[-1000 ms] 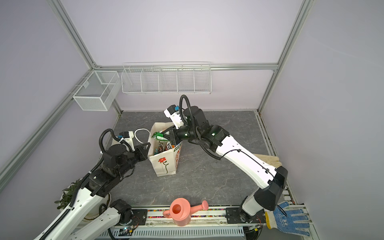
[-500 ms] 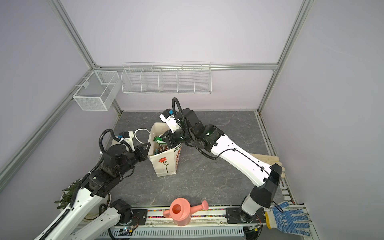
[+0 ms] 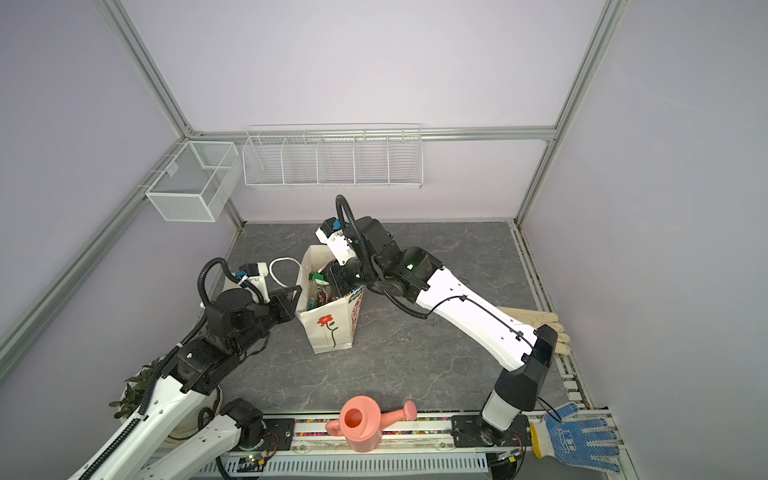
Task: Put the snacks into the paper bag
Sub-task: 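Lower the green FOXS bag into the paper bag with the right gripper, then open the right gripper and lift it out of the paper bag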
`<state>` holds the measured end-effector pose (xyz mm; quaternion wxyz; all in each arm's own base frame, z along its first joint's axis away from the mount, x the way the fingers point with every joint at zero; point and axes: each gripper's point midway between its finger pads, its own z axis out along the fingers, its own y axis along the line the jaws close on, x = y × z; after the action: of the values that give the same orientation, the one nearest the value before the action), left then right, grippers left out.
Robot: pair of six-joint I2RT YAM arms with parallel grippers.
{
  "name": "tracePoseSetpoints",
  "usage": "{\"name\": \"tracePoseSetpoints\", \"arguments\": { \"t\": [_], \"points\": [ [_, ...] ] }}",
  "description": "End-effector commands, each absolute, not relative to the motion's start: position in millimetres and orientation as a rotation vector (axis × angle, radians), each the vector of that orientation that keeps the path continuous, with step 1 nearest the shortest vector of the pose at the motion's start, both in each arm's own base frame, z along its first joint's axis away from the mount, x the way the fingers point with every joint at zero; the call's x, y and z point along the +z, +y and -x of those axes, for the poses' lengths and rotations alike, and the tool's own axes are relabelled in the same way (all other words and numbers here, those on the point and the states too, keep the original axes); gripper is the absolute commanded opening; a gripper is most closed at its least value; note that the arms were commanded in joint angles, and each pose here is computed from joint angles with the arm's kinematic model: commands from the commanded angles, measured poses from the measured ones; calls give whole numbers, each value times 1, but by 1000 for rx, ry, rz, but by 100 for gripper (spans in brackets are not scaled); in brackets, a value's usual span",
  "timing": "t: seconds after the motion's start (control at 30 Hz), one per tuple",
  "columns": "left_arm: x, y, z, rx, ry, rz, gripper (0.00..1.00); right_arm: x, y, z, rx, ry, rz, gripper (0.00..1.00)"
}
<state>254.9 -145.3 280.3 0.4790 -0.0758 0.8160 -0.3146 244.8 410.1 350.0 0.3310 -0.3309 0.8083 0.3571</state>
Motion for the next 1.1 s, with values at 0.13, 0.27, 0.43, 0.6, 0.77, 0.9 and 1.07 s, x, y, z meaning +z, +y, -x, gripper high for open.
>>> {"name": "tracePoseSetpoints", "arguments": {
  "t": [0.13, 0.27, 0.43, 0.6, 0.77, 0.9, 1.07],
  "points": [
    [293, -145, -255, -802, 1946, 191, 0, 365, 411, -256, 861, 2063, 850, 7],
    [292, -145, -255, -801, 1947, 190, 0, 367, 410, -261, 838, 2059, 827, 7],
    [292, -145, -255, -799, 1948, 189, 0, 371, 413, -259, 861, 2044, 832, 65],
    [291, -145, -255, -798, 1948, 187, 0, 372, 408, -259, 852, 2044, 821, 71],
    [291, -145, -255, -796, 1950, 185, 0, 372, 402, -259, 829, 2045, 808, 71],
    [292, -145, -255, -796, 1949, 184, 0, 369, 390, -265, 762, 2061, 764, 74],
    [293, -145, -255, -792, 1947, 183, 0, 367, 376, -270, 692, 2066, 707, 81]
  ]
}}
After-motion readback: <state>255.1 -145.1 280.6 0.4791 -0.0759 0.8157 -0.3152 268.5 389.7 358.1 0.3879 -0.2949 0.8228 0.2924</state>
